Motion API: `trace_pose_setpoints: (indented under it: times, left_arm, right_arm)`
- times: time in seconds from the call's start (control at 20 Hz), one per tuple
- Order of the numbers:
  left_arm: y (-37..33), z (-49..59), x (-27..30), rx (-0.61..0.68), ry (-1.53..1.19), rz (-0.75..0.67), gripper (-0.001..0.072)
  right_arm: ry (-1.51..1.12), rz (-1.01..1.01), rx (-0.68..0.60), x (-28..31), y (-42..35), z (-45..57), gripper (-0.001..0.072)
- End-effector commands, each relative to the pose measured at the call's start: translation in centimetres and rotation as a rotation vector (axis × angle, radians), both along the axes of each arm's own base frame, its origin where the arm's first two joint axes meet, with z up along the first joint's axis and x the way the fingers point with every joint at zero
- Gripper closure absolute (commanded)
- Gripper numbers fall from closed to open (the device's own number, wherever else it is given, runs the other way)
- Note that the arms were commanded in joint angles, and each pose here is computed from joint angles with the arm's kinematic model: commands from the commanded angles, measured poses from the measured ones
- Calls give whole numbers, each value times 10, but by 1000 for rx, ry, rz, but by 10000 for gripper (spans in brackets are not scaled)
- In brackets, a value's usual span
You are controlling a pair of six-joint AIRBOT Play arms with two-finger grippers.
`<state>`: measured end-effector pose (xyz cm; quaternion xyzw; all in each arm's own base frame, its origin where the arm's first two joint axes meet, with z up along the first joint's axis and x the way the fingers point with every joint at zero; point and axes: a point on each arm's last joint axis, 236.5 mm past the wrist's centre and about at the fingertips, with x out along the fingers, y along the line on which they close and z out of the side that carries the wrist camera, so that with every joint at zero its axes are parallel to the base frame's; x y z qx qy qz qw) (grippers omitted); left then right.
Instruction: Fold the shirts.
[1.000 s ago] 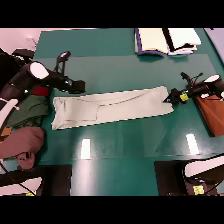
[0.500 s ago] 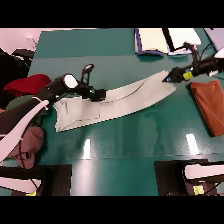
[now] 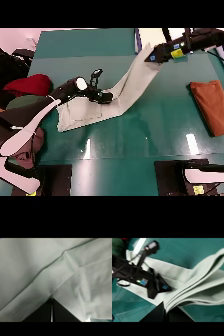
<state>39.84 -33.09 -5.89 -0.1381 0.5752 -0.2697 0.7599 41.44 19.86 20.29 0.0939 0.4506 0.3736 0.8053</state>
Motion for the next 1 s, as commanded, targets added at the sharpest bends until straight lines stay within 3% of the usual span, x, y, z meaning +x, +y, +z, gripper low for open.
trace_pose_setpoints:
  times: [0.0, 0.3, 0.5, 0.7, 0.8, 0.85, 0.95]
  left_arm:
    - [1, -3, 0, 14, -5, -11, 687]
    - [37, 36, 19, 15, -64, 32, 687]
    - [143, 149, 53, 71, -320, 178, 687]
    - [271, 273, 40, 192, -622, 402, 686]
    - [306, 309, 22, 209, -697, 488, 686]
    - [317, 316, 16, 215, -710, 513, 686]
    - [322, 318, 7, 225, -697, 520, 687]
  right_arm:
    - [-47, 59, 30, -14, 41, 23, 696]
    - [-71, 153, 69, -40, 102, 30, 695]
    - [-21, 333, 215, -77, 183, 26, 695]
    - [-4, 441, 355, -110, 294, -8, 688]
    - [-18, 497, 393, -127, 340, -24, 414]
    - [-26, 527, 388, -133, 353, -28, 385]
    - [-89, 546, 316, -123, 351, -36, 394]
